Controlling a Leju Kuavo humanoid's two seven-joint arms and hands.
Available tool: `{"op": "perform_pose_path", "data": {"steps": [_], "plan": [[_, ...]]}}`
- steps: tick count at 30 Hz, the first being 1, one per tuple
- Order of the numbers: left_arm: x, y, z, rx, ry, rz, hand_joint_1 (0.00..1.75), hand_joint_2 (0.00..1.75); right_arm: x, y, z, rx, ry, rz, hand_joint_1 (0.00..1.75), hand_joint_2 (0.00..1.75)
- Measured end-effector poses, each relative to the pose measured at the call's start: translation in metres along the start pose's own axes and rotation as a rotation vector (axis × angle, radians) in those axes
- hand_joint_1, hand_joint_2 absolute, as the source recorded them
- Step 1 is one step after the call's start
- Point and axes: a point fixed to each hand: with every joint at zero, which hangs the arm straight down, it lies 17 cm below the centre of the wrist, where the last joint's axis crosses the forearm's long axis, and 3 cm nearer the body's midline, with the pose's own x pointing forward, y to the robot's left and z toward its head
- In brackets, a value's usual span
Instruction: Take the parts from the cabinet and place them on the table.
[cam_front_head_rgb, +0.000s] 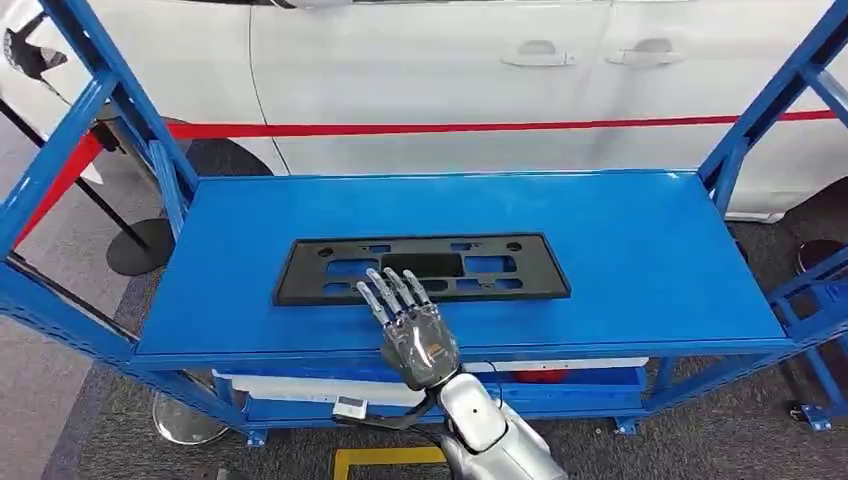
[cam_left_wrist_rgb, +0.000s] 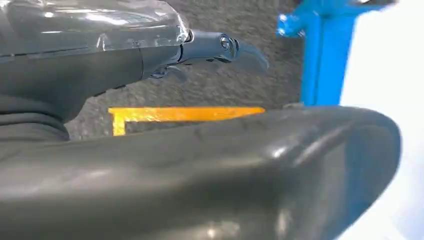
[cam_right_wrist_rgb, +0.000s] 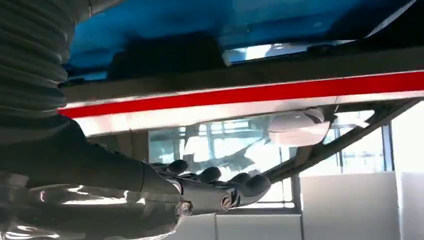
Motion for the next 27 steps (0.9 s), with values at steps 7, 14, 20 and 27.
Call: {"op": "perform_pose_path", "data": {"steps": [7, 14, 20, 27], "plan": [[0.001, -0.003, -0.002, -0.008, 0.004, -0.007, 0.0, 0.0, -0.013, 0.012, 0.0, 0.037, 0.027, 0.02, 0.0, 1.75], [0.006, -0.013, -0.005, -0.036, 0.008, -0.016, 0.0, 0.0, -0.037, 0.032, -0.023, 0.126, 0.065, 0.073, 0.0, 1.75], [0.009, -0.02, -0.007, -0.053, 0.011, -0.024, 0.0, 0.0, -0.073, 0.049, -0.037, 0.253, 0.116, 0.147, 0.0, 1.75], [0.013, -0.025, -0.008, -0.07, 0.001, -0.016, 0.0, 0.0, -0.107, 0.052, -0.044, 0.32, 0.198, 0.164, 1.75, 1.75]]}}
